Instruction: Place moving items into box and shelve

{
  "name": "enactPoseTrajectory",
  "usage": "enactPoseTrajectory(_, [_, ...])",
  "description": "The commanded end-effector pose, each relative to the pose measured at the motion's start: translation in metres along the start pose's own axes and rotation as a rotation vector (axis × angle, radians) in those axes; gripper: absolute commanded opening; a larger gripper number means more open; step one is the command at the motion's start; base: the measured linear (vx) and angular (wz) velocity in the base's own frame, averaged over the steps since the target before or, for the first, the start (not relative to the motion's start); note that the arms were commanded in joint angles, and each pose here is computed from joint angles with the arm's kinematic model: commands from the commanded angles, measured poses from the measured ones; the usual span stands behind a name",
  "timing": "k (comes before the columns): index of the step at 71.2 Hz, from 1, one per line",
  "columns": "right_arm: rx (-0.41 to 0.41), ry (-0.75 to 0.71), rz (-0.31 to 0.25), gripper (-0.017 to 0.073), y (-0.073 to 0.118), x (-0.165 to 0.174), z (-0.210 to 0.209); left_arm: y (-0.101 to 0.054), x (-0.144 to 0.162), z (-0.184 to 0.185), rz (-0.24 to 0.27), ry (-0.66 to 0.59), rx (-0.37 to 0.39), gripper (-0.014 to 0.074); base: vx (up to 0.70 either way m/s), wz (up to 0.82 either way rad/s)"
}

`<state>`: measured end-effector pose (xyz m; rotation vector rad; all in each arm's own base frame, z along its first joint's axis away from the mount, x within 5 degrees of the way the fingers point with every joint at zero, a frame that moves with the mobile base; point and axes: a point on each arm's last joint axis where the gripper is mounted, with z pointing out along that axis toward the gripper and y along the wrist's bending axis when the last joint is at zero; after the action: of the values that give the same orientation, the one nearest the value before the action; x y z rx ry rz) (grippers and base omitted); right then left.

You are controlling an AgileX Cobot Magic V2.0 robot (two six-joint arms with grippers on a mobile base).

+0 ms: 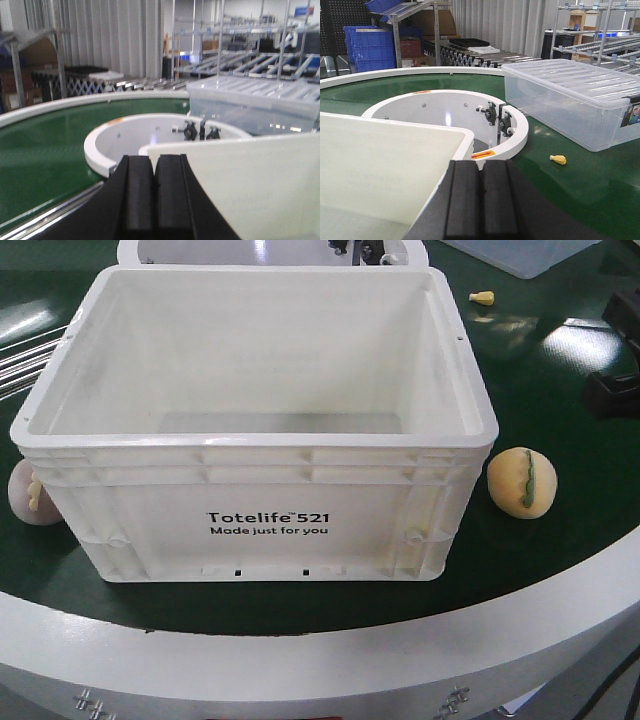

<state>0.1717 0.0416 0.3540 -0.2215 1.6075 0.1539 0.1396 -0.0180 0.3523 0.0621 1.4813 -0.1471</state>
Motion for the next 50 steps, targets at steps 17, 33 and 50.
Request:
enactPoseTrajectory(17, [0.014, -0.137, -0.006, -0.0001, -0.002, -0.022, -0.002, -0.001, -0.012, 0.001, -0.025, -0.036, 0.007, 0.0001, 0.0, 0.0])
enactPoseTrajectory(33, [0.014, -0.136, -0.007, 0.0181, -0.002, -0.022, -0.002, -0.001, -0.011, 0.001, -0.023, -0.023, 0.005, 0.0158, 0.0, 0.0])
enactPoseTrajectory(50, [0.014, -0.132, -0.006, 0.0619, -0.002, -0.022, -0.002, -0.001, -0.011, 0.001, -0.023, -0.023, 0.005, 0.0452, 0.0, 0.0])
